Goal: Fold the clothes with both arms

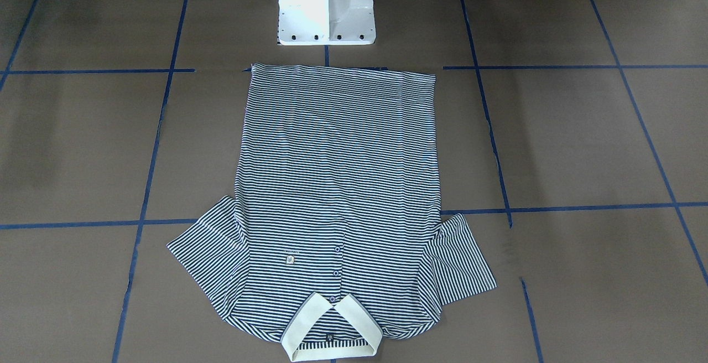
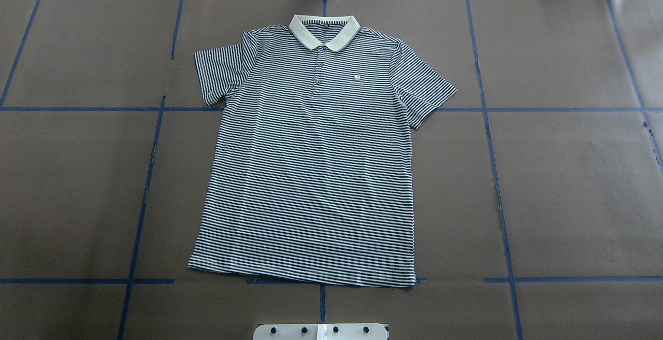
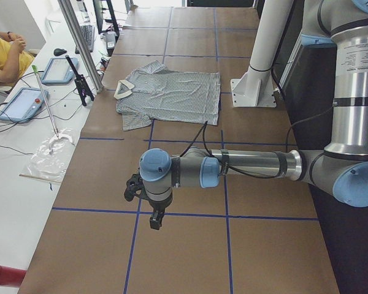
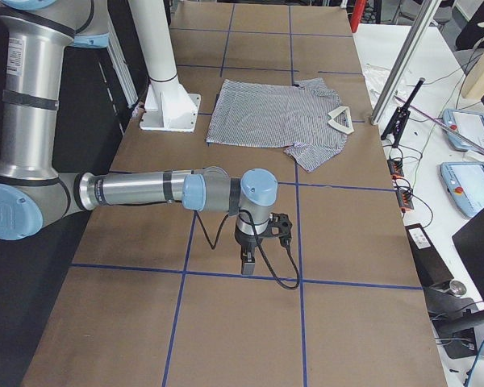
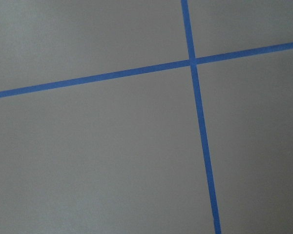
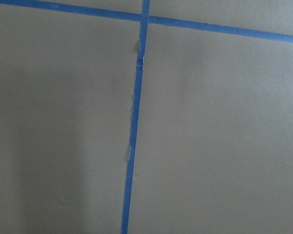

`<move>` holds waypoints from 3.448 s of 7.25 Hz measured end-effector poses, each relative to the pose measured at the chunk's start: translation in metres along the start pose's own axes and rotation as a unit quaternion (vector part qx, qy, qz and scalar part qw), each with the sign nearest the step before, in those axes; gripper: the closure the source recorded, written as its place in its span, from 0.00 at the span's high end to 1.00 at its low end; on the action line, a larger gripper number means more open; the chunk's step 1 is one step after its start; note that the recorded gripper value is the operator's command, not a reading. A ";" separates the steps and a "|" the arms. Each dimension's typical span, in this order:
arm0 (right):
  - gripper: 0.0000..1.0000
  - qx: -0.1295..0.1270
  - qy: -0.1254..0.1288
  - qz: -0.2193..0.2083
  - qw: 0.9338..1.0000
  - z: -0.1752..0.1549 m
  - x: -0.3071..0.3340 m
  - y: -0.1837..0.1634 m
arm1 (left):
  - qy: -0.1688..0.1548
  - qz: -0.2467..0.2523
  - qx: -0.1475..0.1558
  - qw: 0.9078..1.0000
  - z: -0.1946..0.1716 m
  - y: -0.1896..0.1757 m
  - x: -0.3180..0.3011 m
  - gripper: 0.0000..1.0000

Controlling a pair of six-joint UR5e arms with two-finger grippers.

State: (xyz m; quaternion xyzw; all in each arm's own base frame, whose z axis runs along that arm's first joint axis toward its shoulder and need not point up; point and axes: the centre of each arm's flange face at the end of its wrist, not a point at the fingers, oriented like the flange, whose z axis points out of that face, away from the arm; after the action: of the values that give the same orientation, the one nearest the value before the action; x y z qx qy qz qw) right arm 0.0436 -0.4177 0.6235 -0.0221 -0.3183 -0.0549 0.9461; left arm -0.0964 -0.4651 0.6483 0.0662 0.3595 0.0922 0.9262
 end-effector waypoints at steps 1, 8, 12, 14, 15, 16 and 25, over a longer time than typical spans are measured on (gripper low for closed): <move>1.00 0.002 0.000 -0.001 1.000 -0.001 -0.001 -0.001 | -0.002 0.008 0.007 1.000 -0.001 -0.002 0.001 1.00; 1.00 0.098 0.005 -0.086 0.991 -0.092 -0.087 -0.113 | -0.041 0.161 0.156 0.974 -0.065 -0.072 0.064 1.00; 1.00 0.176 -0.036 -0.090 0.980 -0.103 -0.131 -0.157 | -0.026 0.148 0.287 0.946 -0.095 -0.093 0.093 1.00; 0.83 0.204 -0.059 -0.012 0.977 -0.086 -0.250 -0.192 | -0.020 0.143 0.296 0.944 -0.097 -0.094 0.097 1.00; 0.66 0.219 -0.062 0.025 0.973 -0.069 -0.312 -0.204 | -0.019 0.143 0.297 0.944 -0.097 -0.094 0.098 1.00; 0.59 0.227 -0.073 0.053 0.970 -0.051 -0.354 -0.215 | -0.018 0.143 0.297 0.944 -0.097 -0.094 0.098 1.00; 0.53 0.210 -0.085 0.088 0.970 0.089 -0.458 -0.235 | -0.017 0.146 0.299 0.943 -0.099 -0.094 0.102 1.00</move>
State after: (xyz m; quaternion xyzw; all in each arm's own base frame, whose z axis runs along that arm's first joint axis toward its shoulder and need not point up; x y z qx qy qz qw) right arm -0.3997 -0.6035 0.4187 0.1448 -0.3987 0.0993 0.9001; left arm -0.0779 -0.5289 0.4917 0.3937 0.3412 0.1139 0.8459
